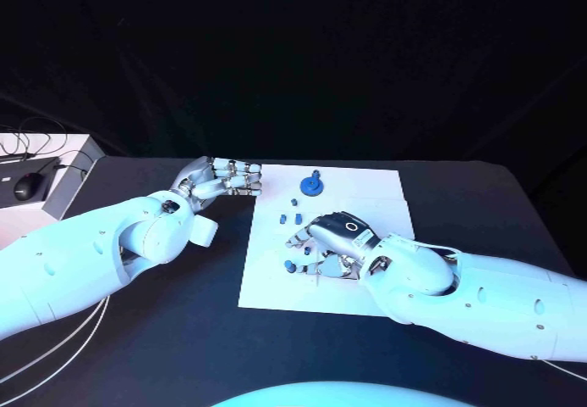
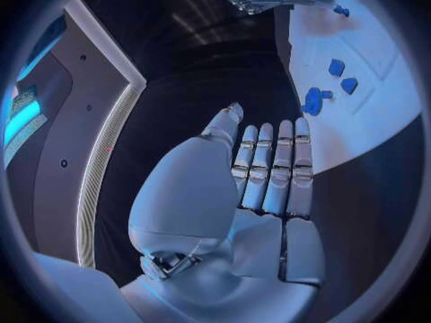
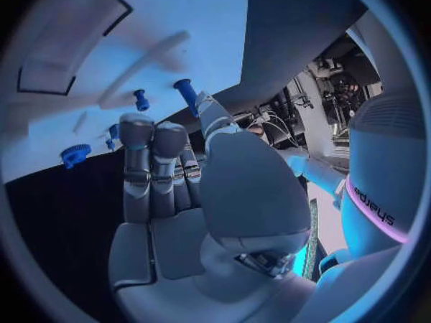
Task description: Assemble the parts on the task board
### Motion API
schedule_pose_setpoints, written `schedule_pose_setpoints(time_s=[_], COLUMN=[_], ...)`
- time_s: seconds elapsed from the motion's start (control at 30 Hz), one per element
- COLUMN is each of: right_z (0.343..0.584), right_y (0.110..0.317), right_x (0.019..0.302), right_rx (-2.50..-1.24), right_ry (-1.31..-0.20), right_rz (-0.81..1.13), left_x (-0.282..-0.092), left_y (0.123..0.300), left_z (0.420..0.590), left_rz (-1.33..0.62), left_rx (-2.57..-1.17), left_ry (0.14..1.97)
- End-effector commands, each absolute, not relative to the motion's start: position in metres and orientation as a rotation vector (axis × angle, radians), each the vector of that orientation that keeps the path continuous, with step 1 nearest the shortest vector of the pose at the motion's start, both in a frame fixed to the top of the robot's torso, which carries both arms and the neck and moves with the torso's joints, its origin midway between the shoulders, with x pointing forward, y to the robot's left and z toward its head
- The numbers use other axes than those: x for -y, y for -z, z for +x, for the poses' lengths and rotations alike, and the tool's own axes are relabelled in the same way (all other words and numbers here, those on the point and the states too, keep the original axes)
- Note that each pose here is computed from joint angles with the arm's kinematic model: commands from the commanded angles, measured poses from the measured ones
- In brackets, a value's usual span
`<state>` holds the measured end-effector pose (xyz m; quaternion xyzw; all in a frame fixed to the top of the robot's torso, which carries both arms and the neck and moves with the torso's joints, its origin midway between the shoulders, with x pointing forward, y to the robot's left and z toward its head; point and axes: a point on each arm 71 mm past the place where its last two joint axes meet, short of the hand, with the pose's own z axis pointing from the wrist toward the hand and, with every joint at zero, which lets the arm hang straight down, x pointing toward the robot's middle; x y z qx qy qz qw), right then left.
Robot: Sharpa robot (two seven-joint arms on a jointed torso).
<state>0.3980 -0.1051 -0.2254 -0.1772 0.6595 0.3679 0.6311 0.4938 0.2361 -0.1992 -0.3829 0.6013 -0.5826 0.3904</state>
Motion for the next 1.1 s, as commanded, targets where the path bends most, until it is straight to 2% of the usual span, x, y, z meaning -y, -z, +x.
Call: schedule_pose_setpoints(time_s=[0.03,0.17,0.37,0.5,0.7,0.8,1.1], right_z=[0.404,0.411,0.418,0.417,0.413,0.410,0.401], right_y=[0.213,0.202,0.195,0.201,0.212,0.214,0.223], right_x=[0.120,0.145,0.189,0.214,0.245,0.256,0.275], right_rx=[-1.463,-1.479,-1.632,-1.809,-1.999,-2.046,-2.174], right_ry=[-0.936,-0.958,-0.925,-0.810,-0.532,-0.449,-0.320], right_rz=[-0.217,-0.122,0.043,0.123,0.092,0.105,0.260], left_x=[-0.235,-0.235,-0.235,-0.234,-0.234,-0.235,-0.234], left_y=[0.199,0.199,0.200,0.202,0.207,0.208,0.210], left_z=[0.493,0.494,0.494,0.492,0.491,0.490,0.489], left_rz=[-0.971,-0.971,-0.970,-0.973,-0.983,-0.986,-0.990], left_rx=[-1.527,-1.528,-1.523,-1.527,-1.533,-1.534,-1.542], left_ry=[1.501,1.501,1.506,1.514,1.512,1.510,1.513])
